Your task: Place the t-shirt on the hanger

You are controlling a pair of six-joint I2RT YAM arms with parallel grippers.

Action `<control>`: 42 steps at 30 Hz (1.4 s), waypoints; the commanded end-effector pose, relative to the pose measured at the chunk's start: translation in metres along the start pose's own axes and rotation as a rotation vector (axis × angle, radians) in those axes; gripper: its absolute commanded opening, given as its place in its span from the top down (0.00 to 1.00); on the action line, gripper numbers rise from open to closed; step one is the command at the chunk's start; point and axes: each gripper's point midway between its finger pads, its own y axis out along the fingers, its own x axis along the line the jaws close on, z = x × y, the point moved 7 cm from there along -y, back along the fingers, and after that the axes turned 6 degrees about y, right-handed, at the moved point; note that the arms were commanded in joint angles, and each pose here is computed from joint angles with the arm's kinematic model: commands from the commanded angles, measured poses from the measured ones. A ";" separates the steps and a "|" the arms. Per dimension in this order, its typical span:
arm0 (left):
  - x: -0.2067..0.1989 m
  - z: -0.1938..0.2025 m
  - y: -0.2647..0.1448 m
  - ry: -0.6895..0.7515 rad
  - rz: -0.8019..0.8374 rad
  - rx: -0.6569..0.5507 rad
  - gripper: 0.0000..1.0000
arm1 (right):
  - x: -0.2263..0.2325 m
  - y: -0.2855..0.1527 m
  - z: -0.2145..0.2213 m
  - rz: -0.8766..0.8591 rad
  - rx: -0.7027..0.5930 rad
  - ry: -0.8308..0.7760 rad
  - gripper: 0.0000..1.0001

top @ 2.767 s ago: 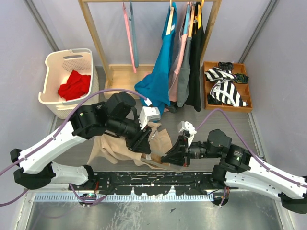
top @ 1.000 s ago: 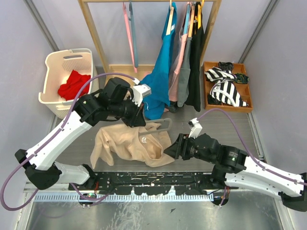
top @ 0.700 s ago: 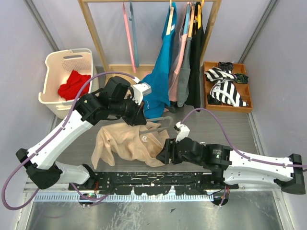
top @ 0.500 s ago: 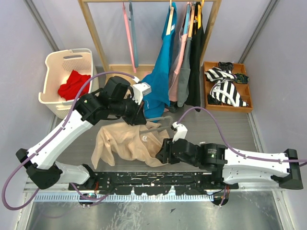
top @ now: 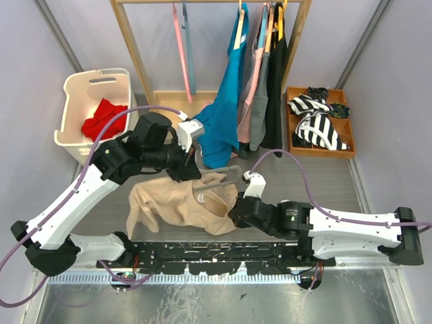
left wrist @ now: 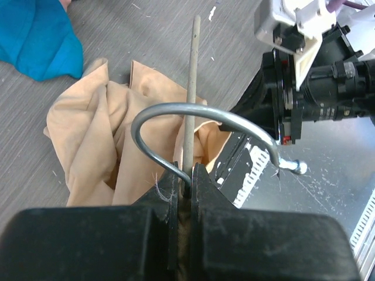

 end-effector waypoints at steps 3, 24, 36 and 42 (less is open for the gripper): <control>-0.011 0.001 -0.016 0.017 0.065 -0.072 1.00 | -0.006 -0.010 -0.029 -0.012 -0.086 0.069 0.99; -0.021 0.015 -0.026 0.042 0.139 -0.079 1.00 | -0.022 -0.026 -0.092 -0.062 -0.117 0.106 0.99; -0.013 0.015 -0.019 0.039 0.085 -0.055 1.00 | -0.003 -0.057 -0.118 -0.113 -0.141 0.063 0.99; -0.012 0.011 -0.016 0.039 0.084 -0.053 1.00 | 0.001 -0.070 -0.128 -0.113 -0.161 0.035 0.99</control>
